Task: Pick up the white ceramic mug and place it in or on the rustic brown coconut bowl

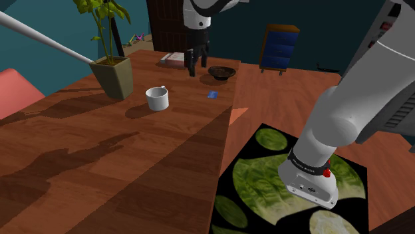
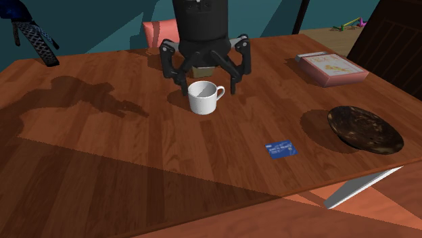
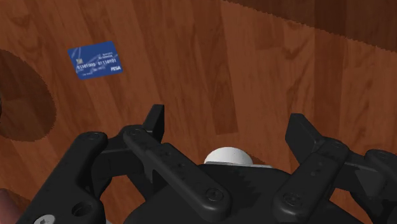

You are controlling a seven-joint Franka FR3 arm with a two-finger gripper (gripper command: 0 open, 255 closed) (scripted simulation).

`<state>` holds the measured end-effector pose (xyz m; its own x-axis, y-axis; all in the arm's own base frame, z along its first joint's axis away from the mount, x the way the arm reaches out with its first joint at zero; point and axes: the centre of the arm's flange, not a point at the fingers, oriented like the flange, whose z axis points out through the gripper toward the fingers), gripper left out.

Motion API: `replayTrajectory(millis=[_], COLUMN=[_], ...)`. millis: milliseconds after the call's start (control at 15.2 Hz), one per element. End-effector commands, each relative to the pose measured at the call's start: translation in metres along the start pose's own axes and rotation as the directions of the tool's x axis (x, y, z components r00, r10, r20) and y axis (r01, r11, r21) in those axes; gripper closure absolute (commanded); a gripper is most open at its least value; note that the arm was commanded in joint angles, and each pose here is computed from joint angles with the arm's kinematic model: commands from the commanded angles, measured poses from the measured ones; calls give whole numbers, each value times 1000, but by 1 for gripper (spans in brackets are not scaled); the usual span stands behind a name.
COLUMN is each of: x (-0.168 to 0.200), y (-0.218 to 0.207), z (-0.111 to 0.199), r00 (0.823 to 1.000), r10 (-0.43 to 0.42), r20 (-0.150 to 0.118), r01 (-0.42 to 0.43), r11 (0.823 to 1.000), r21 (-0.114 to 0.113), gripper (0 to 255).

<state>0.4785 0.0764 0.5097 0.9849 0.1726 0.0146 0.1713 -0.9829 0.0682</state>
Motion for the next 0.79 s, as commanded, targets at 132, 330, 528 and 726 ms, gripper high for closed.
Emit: replayTrajectory(millis=[132, 330, 528, 726], x=[46, 79, 111, 144], y=[-17, -29, -42, -55], z=[27, 47, 66, 86], r00=[1000, 1000, 999, 999], r10=[-13, -23, -32, -42], r20=[6, 11, 15, 20], r01=[13, 23, 32, 42], r11=[1000, 1000, 999, 999], r21=[5, 8, 11, 15], gripper=[0, 0, 0, 0])
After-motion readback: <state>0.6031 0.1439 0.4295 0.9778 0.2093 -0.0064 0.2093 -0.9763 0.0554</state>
